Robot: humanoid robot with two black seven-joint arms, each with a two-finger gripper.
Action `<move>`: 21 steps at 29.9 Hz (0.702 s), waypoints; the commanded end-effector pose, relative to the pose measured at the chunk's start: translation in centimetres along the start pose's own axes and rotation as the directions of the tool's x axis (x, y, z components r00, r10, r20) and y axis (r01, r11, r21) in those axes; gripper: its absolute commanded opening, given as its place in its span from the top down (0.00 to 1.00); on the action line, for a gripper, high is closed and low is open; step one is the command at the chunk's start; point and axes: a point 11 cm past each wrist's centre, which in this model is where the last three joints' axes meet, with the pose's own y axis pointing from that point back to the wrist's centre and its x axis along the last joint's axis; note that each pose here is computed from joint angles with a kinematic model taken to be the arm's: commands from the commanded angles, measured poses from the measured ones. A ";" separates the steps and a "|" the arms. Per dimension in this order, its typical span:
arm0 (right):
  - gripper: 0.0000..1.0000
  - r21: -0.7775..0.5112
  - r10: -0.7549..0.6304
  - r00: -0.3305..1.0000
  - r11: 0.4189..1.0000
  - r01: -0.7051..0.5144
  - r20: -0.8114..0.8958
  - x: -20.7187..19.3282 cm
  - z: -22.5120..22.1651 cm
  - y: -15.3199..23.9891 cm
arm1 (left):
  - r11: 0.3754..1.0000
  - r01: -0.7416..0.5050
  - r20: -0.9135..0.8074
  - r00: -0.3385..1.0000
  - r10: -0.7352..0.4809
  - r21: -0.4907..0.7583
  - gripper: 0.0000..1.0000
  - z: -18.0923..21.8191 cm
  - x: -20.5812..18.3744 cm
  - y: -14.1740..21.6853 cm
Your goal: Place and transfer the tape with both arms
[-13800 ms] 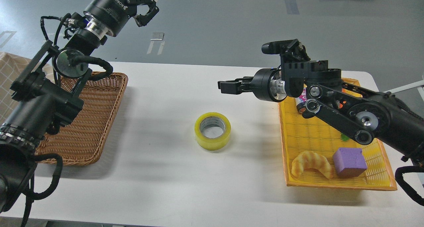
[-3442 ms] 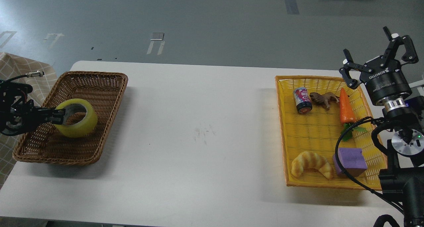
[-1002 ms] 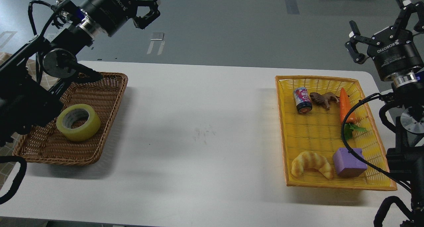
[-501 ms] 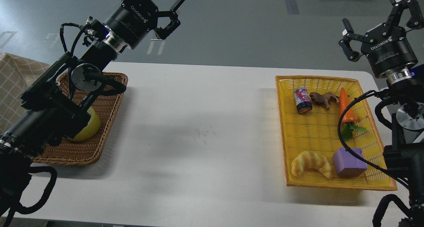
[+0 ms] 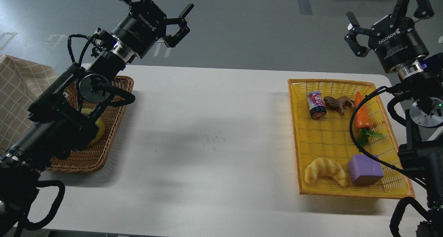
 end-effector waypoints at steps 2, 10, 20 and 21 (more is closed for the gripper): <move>0.00 -0.001 0.003 1.000 1.000 -0.003 -0.006 0.2 -0.1 0.2 | 1.000 -0.004 -0.010 1.000 0.004 0.011 0.02 -0.7 0.1 0.2; 0.00 -0.006 0.007 1.000 1.000 -0.007 -0.005 0.3 0.1 0.3 | 0.999 -0.017 -0.032 0.999 0.018 0.035 0.02 -2.6 0.3 0.6; 0.00 -0.005 0.004 1.000 1.000 -0.004 -0.006 0.2 0.0 0.1 | 0.998 -0.042 -0.043 0.998 0.044 0.036 0.02 -3.1 1.0 1.6; 0.00 -0.005 0.004 1.000 1.000 -0.004 -0.006 0.2 0.0 0.1 | 0.999 -0.041 -0.044 0.998 0.042 0.033 0.02 -3.0 1.0 1.5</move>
